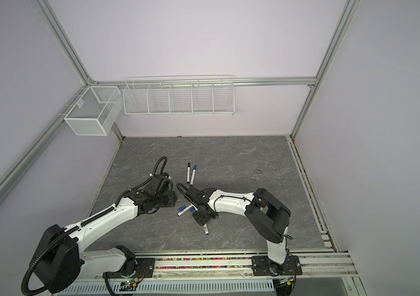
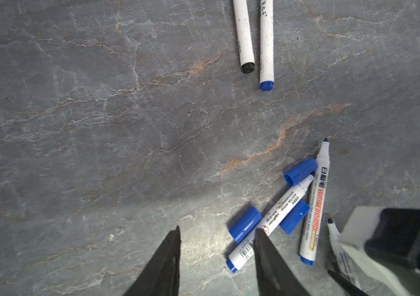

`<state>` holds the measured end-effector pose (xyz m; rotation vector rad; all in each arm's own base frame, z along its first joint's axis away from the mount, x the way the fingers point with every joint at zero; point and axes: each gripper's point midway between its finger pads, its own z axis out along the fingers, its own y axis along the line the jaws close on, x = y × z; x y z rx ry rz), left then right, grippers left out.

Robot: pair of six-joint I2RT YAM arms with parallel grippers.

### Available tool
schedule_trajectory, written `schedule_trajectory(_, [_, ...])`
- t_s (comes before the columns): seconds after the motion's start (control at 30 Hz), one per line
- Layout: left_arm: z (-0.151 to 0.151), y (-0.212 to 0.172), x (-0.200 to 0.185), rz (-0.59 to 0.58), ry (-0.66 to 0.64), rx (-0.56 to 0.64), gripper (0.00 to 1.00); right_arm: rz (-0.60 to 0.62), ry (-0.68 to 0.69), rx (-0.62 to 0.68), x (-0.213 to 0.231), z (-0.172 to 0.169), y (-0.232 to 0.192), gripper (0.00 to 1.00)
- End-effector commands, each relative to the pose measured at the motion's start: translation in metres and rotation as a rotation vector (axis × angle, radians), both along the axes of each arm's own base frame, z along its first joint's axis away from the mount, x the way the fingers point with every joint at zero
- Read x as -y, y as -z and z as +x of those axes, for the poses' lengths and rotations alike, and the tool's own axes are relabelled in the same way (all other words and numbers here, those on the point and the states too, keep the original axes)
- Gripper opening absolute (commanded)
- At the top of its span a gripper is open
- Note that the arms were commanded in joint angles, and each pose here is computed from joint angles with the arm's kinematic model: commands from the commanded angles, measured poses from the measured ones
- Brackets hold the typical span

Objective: Insert the pens into the pen caps
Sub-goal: 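Grasp a white marker from the pile with the right gripper while the left gripper returns, then lift the white marker upright with the right gripper toward the left gripper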

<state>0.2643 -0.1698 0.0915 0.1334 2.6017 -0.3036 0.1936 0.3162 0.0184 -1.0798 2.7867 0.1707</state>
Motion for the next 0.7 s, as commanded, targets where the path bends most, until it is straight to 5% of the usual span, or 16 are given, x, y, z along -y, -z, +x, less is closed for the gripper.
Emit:
schedule_trajectory(0.0, [0.0, -0.002, -0.002, -0.007, -0.012, 0.011, 0.46, -0.119, 0.039, -0.004, 0.026, -0.003, 0.016, 0.31])
schedule_trajectory(0.13, [-0.001, -0.007, 0.01, -0.049, 0.052, 0.017, 0.46, -0.168, 0.1, 0.014, 0.046, -0.003, 0.022, 0.18])
schedule_trajectory(0.27, [-0.005, -0.014, 0.032, -0.135, 0.159, 0.03, 0.46, -0.096, 0.157, 0.057, 0.053, 0.007, 0.006, 0.12])
schedule_trajectory(0.67, [-0.035, -0.067, 0.113, -0.318, 0.579, 0.164, 0.51, 0.607, 0.359, 0.291, 0.03, 0.081, -0.143, 0.08])
